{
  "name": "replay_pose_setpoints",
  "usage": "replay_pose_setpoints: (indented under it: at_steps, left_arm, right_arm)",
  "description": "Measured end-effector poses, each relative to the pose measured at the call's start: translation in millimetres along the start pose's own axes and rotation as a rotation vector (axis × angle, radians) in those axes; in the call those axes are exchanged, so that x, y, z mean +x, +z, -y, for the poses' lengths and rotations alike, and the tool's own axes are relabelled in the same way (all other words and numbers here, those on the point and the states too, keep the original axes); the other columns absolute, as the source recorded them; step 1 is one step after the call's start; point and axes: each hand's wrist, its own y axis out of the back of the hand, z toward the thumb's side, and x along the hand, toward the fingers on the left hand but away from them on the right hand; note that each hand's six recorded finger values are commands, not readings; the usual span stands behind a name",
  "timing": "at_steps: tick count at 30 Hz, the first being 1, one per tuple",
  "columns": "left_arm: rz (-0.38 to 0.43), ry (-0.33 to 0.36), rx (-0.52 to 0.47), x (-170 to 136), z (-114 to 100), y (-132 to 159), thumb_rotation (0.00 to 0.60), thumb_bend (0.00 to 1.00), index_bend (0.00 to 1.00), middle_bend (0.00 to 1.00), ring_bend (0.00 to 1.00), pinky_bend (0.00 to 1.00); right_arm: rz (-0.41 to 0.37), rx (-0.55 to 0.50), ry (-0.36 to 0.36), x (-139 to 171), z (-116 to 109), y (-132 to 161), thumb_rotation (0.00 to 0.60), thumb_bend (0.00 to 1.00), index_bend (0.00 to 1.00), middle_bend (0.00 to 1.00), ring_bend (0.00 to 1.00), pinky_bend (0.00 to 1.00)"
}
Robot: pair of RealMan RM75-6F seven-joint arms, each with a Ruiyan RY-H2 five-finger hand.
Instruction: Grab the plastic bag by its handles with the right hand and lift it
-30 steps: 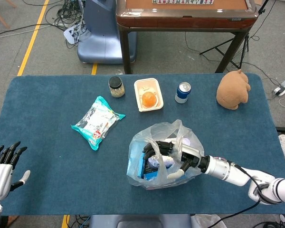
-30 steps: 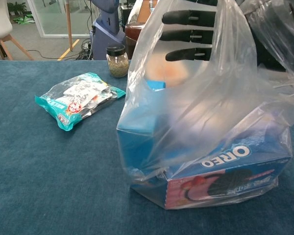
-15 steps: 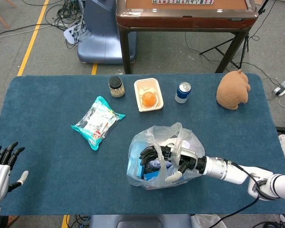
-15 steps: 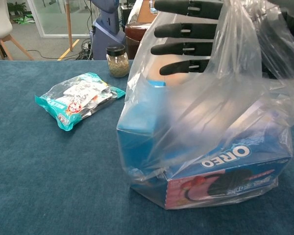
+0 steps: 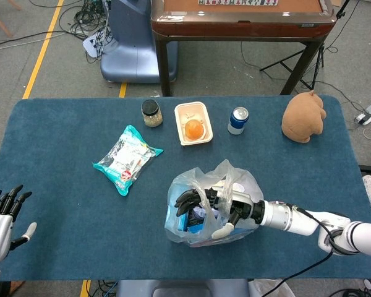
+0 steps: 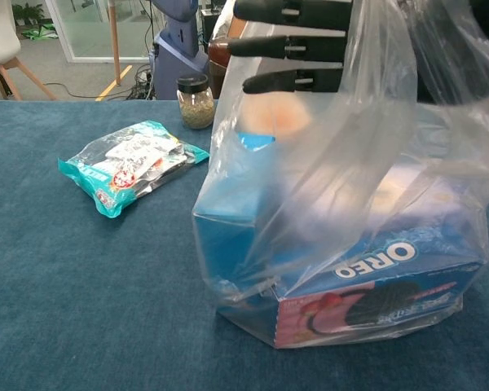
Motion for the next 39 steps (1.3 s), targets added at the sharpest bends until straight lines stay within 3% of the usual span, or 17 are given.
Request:
replay_pose_setpoints:
  at_steps: [18,25,33,39]
  left_arm:
    - [0.004,-0.007,0.005,2,2,2,0.600,0.25,0.19,0.10,0.16,0.07]
    - [0.003,-0.010,0.007,2,3,2,0.600,0.25,0.19,0.10,0.16,0.07]
    - [0.004,-0.014,0.007,2,4,2,0.600,0.25,0.19,0.10,0.16,0.07]
    - [0.007,-0.016,0.006,3,6,3,0.600,0.25,0.19,0.10,0.16,0.07]
  right_arm:
    - [-0.072,-0.133,-0.019,7,-21,38,0.528,0.00,0.21,0.26,0.12,0.18]
    - [-0.091,-0.071,-0.049,9,-27,40,0.529,0.00,0.21,0.26,0.12,0.18]
    - [-0.102,0.091,-0.105,10,-31,41,0.529,0.00,0.21,0.26,0.12,0.18]
    - [-0.154,0.074,-0.136,7,-28,42,0.529,0.00,0.22,0.31,0.15,0.18]
